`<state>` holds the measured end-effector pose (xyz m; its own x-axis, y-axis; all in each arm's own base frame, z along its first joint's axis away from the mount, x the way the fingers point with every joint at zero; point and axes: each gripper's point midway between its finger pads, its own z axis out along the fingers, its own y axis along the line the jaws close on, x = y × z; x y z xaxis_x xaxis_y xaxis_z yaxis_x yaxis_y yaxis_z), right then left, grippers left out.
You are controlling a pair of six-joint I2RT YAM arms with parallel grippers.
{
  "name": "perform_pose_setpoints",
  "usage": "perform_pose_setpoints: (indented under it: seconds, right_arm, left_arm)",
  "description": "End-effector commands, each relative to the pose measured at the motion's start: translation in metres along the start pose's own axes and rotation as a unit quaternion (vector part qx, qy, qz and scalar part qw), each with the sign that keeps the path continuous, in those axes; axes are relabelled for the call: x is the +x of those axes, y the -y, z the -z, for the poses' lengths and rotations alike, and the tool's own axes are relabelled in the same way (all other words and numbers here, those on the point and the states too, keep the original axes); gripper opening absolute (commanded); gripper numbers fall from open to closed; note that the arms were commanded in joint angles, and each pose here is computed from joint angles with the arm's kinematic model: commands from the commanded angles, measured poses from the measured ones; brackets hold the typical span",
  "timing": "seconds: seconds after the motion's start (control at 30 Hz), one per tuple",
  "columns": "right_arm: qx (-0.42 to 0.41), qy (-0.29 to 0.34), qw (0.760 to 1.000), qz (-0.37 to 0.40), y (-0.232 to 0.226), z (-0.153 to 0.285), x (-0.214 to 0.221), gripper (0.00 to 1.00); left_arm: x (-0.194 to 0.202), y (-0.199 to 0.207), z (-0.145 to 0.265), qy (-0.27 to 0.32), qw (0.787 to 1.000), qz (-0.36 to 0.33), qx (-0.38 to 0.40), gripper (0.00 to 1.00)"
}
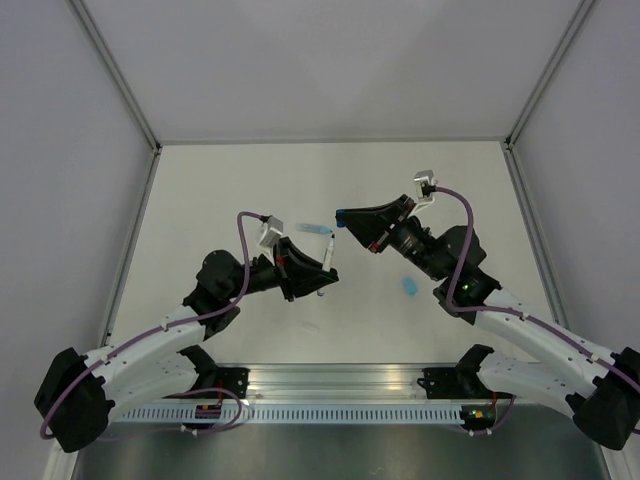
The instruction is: Insert the pens into the pen caps
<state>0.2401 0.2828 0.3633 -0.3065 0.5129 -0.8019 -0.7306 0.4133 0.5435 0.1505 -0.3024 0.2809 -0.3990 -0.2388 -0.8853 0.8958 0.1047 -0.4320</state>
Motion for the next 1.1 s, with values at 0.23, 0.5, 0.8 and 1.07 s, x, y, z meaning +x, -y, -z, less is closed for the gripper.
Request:
perform_pose_setpoints:
  seconds: [0.23, 0.5, 0.8, 1.07]
  right_arm:
    - [-0.105, 0.098, 0.989, -0.016, -0.063, 0.012, -0.027, 0.00]
    - [-0.120, 0.100, 0.987, -0.026, -0.073, 0.015, -0.024, 0.00]
    - [-0.122, 0.098, 0.987, -0.029, -0.075, 0.010, -0.019, 0.00]
    - [-0.118, 0.085, 0.989, -0.024, -0.075, 0.004, -0.008, 0.00]
  left_arm:
    - [-0.014, 0.020, 0.005, 0.025, 0.999, -0.020, 0.036, 0.02]
    - [-0.016, 0.021, 0.008, 0.033, 0.999, -0.026, 0.032, 0.02]
    - [-0.016, 0.021, 0.007, 0.033, 0.999, -0.027, 0.032, 0.02]
    - [-0.019, 0.022, 0.009, 0.039, 0.998, -0.029, 0.032, 0.02]
